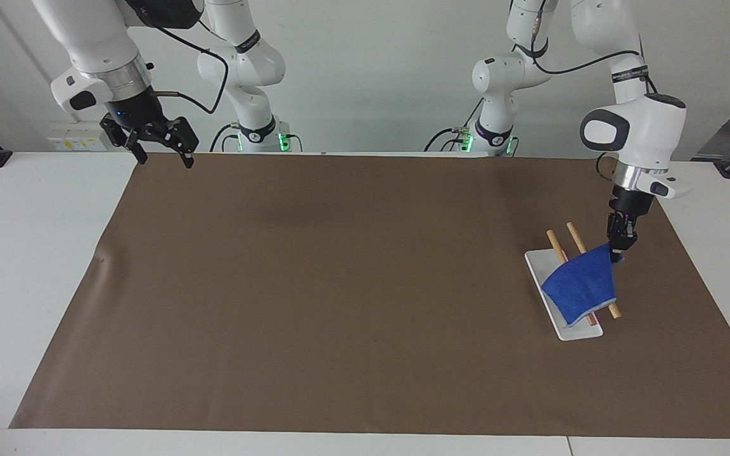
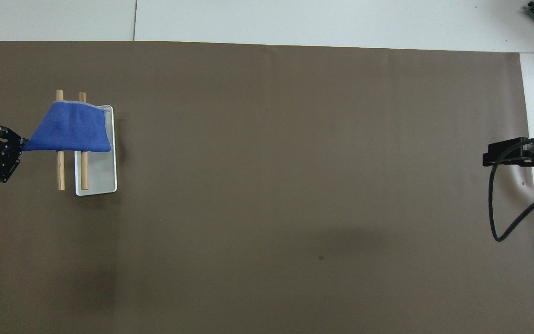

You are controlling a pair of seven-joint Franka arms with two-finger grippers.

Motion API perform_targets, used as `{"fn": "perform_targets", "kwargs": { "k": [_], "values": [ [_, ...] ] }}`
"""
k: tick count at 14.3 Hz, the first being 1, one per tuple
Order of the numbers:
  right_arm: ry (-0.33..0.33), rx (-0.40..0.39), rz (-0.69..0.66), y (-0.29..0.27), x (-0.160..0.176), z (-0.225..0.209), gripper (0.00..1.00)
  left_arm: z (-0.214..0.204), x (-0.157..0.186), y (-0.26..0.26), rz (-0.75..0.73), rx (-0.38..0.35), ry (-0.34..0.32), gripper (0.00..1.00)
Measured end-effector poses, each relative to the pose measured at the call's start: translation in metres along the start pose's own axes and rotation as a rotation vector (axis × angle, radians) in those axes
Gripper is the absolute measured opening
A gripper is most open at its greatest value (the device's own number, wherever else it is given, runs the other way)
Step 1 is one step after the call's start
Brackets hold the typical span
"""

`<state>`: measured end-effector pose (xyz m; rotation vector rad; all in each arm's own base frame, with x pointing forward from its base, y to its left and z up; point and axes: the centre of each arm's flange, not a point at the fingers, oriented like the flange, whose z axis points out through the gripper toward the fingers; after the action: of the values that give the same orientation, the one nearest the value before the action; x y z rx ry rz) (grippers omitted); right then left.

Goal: Right arm passes towel to left arm to hang
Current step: 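Drape the towel over the wooden sticks and release the left gripper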

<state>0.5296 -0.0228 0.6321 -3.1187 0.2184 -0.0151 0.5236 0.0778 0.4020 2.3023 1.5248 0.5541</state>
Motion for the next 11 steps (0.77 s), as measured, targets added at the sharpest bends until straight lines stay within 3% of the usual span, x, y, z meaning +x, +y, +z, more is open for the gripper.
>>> {"fn": "perform_targets", "kwargs": {
  "k": [1,4,7,10,11],
  "values": [
    [-0.001,0.000,0.004,0.003,0.000,0.000,1.00,0.000,-0.001,-0.002,0.001,0.003,-0.001,0.13],
    [-0.001,0.001,0.013,0.008,0.001,0.000,1.00,0.001,0.003,-0.007,0.004,0.009,0.000,0.45],
    [-0.002,0.001,0.009,0.007,0.000,0.000,1.00,-0.001,0.014,-0.013,0.130,0.013,0.010,0.81],
    [-0.005,0.001,0.008,0.006,0.000,0.000,1.00,-0.008,0.019,-0.004,0.258,0.002,0.013,0.80],
    [-0.005,0.001,0.007,0.005,0.000,0.000,1.00,-0.010,0.018,0.002,0.312,0.014,-0.016,0.80]
  ]
}}
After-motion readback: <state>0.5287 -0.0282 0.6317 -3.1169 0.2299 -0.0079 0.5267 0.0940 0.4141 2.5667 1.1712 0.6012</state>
